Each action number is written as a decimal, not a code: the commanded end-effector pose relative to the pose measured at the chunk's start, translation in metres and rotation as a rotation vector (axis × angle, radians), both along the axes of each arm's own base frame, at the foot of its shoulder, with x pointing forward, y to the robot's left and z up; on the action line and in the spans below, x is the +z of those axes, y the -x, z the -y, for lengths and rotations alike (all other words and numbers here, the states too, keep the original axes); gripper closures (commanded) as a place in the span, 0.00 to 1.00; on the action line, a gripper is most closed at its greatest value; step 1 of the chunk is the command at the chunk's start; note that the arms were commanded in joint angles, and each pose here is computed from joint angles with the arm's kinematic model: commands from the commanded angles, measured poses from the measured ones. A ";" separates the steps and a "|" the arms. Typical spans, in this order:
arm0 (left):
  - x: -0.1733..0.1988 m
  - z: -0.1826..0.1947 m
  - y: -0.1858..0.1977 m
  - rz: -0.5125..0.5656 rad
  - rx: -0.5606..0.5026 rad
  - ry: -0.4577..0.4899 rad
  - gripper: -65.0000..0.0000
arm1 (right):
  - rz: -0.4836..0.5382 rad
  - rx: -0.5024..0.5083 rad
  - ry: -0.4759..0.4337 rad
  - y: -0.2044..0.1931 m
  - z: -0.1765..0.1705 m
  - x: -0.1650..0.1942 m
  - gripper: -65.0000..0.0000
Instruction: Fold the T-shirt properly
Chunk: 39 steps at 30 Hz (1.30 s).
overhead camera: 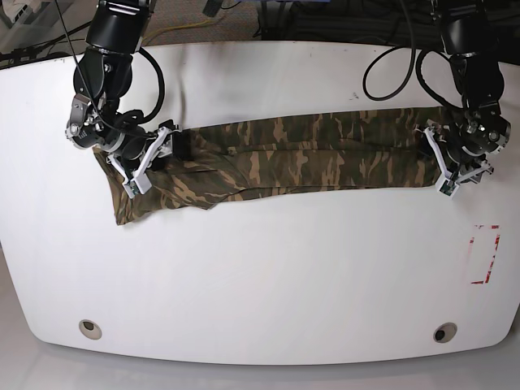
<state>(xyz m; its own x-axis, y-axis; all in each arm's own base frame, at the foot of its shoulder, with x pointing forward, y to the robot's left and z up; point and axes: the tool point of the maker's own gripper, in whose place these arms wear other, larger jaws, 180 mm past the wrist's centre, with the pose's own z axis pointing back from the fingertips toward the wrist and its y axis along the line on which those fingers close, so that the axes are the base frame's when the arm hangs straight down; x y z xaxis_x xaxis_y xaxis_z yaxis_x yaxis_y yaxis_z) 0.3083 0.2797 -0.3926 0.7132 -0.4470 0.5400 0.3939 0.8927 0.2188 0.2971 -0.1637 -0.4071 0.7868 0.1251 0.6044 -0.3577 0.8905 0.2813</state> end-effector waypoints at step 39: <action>0.098 -0.065 -0.018 0.298 0.282 0.563 0.10 | -0.031 -0.024 -0.021 -0.005 0.006 -0.010 0.43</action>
